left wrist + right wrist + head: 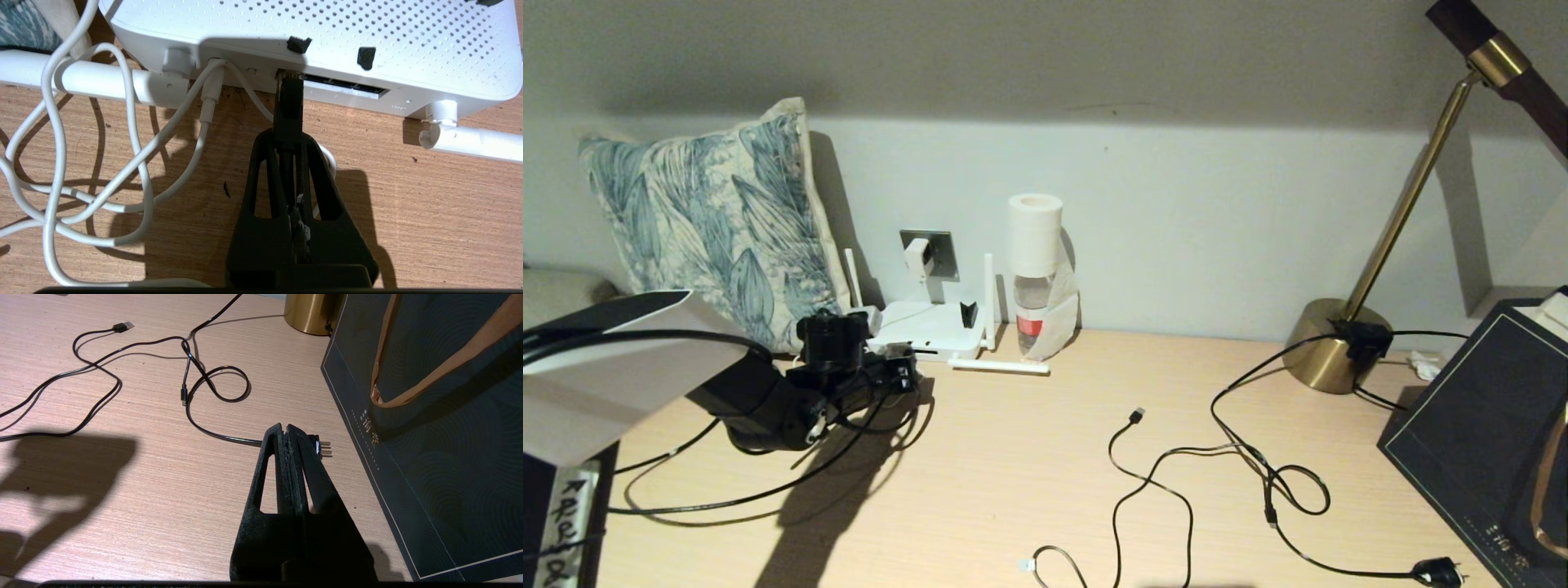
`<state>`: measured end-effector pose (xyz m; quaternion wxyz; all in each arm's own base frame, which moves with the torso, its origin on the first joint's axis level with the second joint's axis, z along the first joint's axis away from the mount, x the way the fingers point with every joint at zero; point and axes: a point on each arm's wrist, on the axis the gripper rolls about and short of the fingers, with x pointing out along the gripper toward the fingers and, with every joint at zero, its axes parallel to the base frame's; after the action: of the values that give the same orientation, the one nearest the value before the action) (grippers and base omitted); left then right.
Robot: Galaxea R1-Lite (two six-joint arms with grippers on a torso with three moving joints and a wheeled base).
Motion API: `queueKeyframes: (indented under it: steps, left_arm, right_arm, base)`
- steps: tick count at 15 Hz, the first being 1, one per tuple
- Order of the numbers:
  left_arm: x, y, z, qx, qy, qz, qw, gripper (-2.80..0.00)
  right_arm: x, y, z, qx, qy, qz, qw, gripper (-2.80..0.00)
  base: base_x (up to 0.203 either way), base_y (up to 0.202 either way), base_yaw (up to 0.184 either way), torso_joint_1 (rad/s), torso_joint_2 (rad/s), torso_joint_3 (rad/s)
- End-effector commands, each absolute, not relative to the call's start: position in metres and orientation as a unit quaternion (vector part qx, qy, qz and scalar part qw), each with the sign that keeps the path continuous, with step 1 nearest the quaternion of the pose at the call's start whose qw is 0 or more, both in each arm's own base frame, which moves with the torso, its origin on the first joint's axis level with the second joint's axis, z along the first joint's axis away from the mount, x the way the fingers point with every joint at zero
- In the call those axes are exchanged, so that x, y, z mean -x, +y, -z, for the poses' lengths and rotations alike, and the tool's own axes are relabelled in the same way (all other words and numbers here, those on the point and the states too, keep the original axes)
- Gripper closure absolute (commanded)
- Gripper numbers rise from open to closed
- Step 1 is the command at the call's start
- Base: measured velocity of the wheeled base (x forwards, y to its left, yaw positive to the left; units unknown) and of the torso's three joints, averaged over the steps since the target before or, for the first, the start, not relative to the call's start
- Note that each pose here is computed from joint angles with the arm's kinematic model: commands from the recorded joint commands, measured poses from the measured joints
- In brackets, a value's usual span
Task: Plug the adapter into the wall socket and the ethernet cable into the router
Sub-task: Plug cable into router interface
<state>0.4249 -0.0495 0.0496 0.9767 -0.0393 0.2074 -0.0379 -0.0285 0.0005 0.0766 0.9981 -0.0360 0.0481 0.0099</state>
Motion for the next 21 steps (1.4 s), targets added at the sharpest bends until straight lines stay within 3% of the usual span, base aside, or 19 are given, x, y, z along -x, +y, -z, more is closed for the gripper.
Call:
queueKeyframes:
  steps: [1, 21]
  left_arm:
    - [-0.4271, -0.0496, -0.0495, 0.04, 0.204, 0.038, 0.977, 0.0]
    - [-0.4343, -0.0499, -0.0465, 0.04, 0.21, 0.038, 0.976, 0.0]
  right_arm:
    - [0.0284, 0.0005, -0.0767, 0.036, 0.049, -0.01, 0.998, 0.0]
    - [0.0284, 0.0005, -0.0766, 0.036, 0.049, -0.01, 0.998, 0.0]
  base:
    - [0.0, 0.0, 0.0, 0.0, 0.0, 0.0]
    - [0.0, 0.0, 0.0, 0.0, 0.0, 0.0]
